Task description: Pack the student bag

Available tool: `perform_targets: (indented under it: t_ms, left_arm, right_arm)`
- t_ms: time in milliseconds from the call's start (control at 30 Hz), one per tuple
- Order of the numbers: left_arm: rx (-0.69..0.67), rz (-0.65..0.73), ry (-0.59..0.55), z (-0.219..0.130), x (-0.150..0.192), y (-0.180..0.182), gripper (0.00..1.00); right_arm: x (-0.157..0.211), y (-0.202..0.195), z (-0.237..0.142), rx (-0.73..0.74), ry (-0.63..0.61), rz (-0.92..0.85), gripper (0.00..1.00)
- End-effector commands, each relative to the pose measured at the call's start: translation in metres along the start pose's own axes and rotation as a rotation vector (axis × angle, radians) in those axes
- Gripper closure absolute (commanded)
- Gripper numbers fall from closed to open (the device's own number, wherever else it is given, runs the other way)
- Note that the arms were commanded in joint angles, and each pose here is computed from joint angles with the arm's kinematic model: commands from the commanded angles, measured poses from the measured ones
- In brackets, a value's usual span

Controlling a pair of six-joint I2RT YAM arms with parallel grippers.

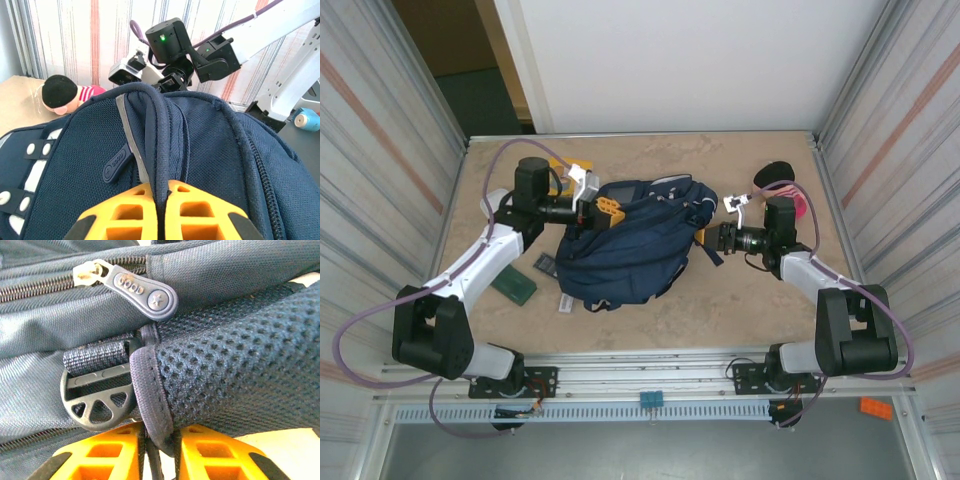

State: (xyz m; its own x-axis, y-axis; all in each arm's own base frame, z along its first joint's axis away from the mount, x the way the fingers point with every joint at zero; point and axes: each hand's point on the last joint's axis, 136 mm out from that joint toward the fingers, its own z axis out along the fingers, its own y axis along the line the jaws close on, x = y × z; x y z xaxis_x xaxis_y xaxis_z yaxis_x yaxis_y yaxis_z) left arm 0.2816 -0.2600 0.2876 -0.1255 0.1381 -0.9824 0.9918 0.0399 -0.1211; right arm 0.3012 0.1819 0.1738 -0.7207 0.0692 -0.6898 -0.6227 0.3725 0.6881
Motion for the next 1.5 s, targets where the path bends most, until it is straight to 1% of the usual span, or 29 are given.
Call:
perform_targets:
  t_ms: [0,67,200,300,400,467,533,567,600,633,733,867,967,1000,1067,1167,1200,1300,1467]
  left_arm:
    - [-0.013,0.165,-0.069,-0.009,-0.039,-0.013,1.0]
    - [-0.067,0.161,-0.062,-0.01,-0.036,-0.005,1.0]
    - [-0.155,0.15,-0.066,-0.012,-0.033,0.008,1.0]
    - [-0.209,0.148,-0.072,-0.013,-0.031,0.016,1.0]
    - [-0.215,0.155,-0.082,-0.014,-0.031,0.016,1.0]
    - [-0.206,0.155,-0.086,-0.014,-0.033,0.014,1.0]
    - [-0.201,0.158,-0.09,-0.014,-0.034,0.013,1.0]
    - [-0.199,0.158,-0.093,-0.014,-0.034,0.013,1.0]
    - [-0.198,0.161,-0.097,-0.014,-0.035,0.012,1.0]
    - [-0.198,0.162,-0.1,-0.014,-0.036,0.012,1.0]
    - [-0.201,0.163,-0.106,-0.015,-0.037,0.011,1.0]
    - [-0.217,0.16,-0.112,-0.015,-0.036,0.014,1.0]
    - [-0.228,0.161,-0.12,-0.016,-0.037,0.015,1.0]
    - [-0.234,0.16,-0.123,-0.016,-0.038,0.016,1.0]
    - [-0.25,0.161,-0.124,-0.017,-0.039,0.018,1.0]
    - [-0.293,0.153,-0.122,-0.02,-0.039,0.024,1.0]
    - [-0.315,0.147,-0.12,-0.021,-0.038,0.027,1.0]
    - [-0.409,0.119,-0.11,-0.025,-0.035,0.039,1.0]
    - [-0.591,0.107,-0.077,-0.03,-0.022,0.059,1.0]
  right_arm:
    - [-0.003,0.018,0.002,-0.081,0.027,-0.024,0.88]
    - [0.0,0.018,0.002,-0.079,0.03,-0.017,0.92]
    - [0.005,0.024,0.002,-0.084,0.038,-0.017,0.97]
    - [0.008,0.035,0.006,-0.111,0.053,-0.027,0.99]
    - [0.011,0.044,0.011,-0.126,0.069,-0.04,0.98]
    - [0.012,0.045,0.014,-0.122,0.072,-0.048,0.94]
    - [0.012,0.044,0.016,-0.111,0.071,-0.051,0.86]
    - [0.012,0.043,0.017,-0.105,0.07,-0.05,0.79]
    - [0.012,0.042,0.018,-0.102,0.069,-0.052,0.75]
    - [0.012,0.042,0.019,-0.102,0.07,-0.051,0.72]
    - [0.014,0.041,0.022,-0.101,0.073,-0.046,0.69]
    - [0.017,0.039,0.025,-0.094,0.079,-0.038,0.68]
    - [0.022,0.038,0.026,-0.083,0.085,-0.028,0.64]
    - [0.024,0.036,0.027,-0.076,0.087,-0.024,0.65]
    - [0.029,0.033,0.026,-0.058,0.091,-0.013,0.77]
    - [0.032,0.03,0.025,-0.033,0.09,-0.003,0.91]
    - [0.032,0.028,0.024,-0.018,0.086,0.001,0.94]
    - [0.029,0.037,0.022,-0.013,0.074,-0.013,0.99]
    - [0.025,0.062,0.023,-0.032,0.084,-0.055,1.0]
